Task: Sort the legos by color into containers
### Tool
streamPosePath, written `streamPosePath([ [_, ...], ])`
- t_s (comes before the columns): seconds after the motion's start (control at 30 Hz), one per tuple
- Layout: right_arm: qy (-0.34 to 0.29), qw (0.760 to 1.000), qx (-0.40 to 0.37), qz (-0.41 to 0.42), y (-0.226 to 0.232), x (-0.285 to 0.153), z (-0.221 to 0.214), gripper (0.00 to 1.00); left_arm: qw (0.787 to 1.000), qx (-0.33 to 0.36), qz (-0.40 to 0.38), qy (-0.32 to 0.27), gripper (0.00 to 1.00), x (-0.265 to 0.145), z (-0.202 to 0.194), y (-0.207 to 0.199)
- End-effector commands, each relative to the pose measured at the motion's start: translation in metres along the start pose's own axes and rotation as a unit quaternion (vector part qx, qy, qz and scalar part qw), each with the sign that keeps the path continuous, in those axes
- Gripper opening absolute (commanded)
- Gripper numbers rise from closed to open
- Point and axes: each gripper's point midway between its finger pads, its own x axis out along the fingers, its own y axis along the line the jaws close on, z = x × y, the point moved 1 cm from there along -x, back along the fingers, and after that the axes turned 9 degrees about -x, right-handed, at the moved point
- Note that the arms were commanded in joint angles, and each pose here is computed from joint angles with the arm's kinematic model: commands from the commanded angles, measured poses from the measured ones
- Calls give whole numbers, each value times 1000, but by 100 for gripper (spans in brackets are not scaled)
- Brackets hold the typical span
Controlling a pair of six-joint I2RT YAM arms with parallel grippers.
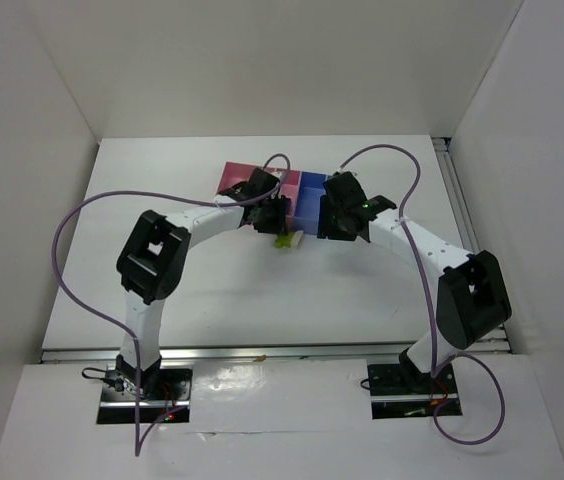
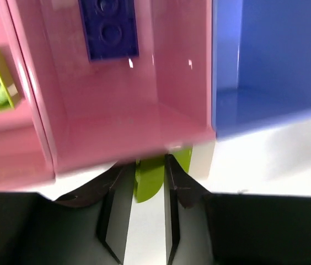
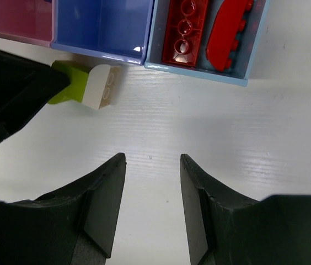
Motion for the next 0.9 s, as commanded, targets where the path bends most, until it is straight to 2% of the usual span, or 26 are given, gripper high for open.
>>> streamPosePath([
  [0.0,-1,1000,1,-9,-5,-5,0,52,1000,6,5,19,37,-15,-21,4],
  [0.17,7,1000,-4,6,1,1,-2,52,999,12,5,42,36,-29,-46,11],
  [0.43,30,997,-19,76,29,8,-9,52,998,13,16,62,36,-50,-67,19],
  [0.53,43,993,-45,101,48,11,-18,56,998,23,16,64,36,-61,-70,21],
  [0.63,56,991,-53,110,56,15,-25,59,997,32,10,73,42,-70,-73,19],
  [0.77,74,985,-63,142,69,19,-34,61,996,41,-1,78,55,-80,-73,14],
  [0.87,83,977,-71,181,82,25,-38,65,996,45,0,80,58,-81,-79,19],
])
